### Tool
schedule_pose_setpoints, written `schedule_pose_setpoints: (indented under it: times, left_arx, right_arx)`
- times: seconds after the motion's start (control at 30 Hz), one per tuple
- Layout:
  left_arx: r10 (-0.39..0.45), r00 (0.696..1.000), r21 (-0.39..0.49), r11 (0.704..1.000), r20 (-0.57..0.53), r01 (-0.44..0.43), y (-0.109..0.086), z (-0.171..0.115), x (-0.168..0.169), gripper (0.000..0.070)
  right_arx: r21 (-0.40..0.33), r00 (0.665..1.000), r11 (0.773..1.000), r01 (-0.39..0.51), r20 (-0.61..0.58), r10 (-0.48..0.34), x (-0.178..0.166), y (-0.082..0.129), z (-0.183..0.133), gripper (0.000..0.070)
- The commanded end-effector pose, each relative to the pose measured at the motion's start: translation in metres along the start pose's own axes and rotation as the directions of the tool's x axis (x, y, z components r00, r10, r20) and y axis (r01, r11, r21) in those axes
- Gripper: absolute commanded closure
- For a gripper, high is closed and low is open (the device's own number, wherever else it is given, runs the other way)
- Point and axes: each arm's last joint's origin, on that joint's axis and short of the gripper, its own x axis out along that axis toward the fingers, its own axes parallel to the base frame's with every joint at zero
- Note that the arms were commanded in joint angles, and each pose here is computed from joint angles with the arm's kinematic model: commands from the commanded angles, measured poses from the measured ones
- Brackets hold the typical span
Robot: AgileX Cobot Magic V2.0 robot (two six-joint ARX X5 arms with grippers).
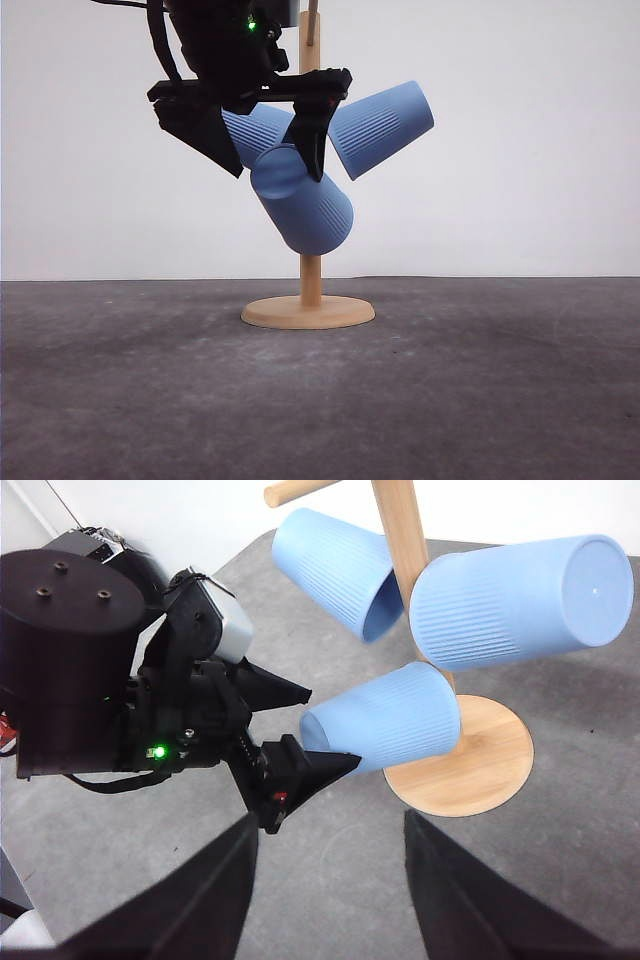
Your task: Place three cups
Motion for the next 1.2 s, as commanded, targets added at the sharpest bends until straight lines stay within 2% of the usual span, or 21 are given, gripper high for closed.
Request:
schedule_pose_setpoints:
  times: [0.0, 0.13, 0.27, 0.47, 0.57, 0.77, 0.9, 1.0, 1.17]
  left_arx:
    - [-0.005, 1.0, 0.009, 1.0, 0.006, 0.005, -0.004, 0.005, 0.001, 0.0052]
    - [-0.027, 0.999, 0.016, 0.999, -0.024, 0.027, -0.002, 0.003, -0.005, 0.0053]
    - [-0.102, 0.994, 0.006, 0.995, -0.042, 0.103, 0.002, 0.004, -0.019, 0.0055]
    - [-0.235, 0.969, -0.043, 0.972, -0.072, 0.232, 0.017, 0.006, -0.051, 0.0064]
    - [-0.264, 0.961, -0.061, 0.964, -0.086, 0.259, 0.03, 0.006, -0.071, 0.0072]
    - [-0.217, 0.973, -0.107, 0.972, -0.082, 0.208, 0.064, 0.001, -0.113, 0.0191]
    - [-0.18, 0.982, -0.15, 0.974, -0.063, 0.169, 0.09, -0.004, -0.138, 0.0202]
    - [-0.18, 0.983, -0.183, 0.968, -0.036, 0.171, 0.112, -0.013, -0.152, 0.0259]
    - [-0.141, 0.99, -0.246, 0.96, -0.017, 0.133, 0.143, -0.046, -0.162, 0.0271]
  right_arx:
    - [-0.021, 1.0, 1.0, -0.008, 0.012, 0.008, 0.0, 0.002, 0.005, 0.0408]
    - [-0.021, 1.0, 1.0, -0.007, 0.012, 0.008, 0.0, 0.002, 0.005, 0.0408]
    - [-0.021, 1.0, 1.0, -0.007, 0.013, 0.007, 0.0, 0.002, 0.005, 0.0408]
    - [-0.021, 1.0, 1.0, -0.007, 0.013, 0.007, 0.0, 0.002, 0.005, 0.0408]
    - [-0.021, 1.0, 1.0, -0.007, 0.012, 0.007, 0.0, 0.002, 0.005, 0.0408]
    - [-0.027, 1.0, 1.0, 0.002, -0.009, -0.002, 0.0, 0.001, 0.003, 0.0409]
    - [-0.058, 0.992, 0.993, 0.099, -0.07, -0.103, -0.002, -0.002, -0.005, 0.0409]
    - [-0.086, 0.977, 0.98, 0.177, -0.104, -0.186, -0.005, -0.007, -0.01, 0.0409]
    - [-0.07, 0.965, 0.97, 0.234, -0.107, -0.24, -0.015, -0.014, -0.012, 0.0409]
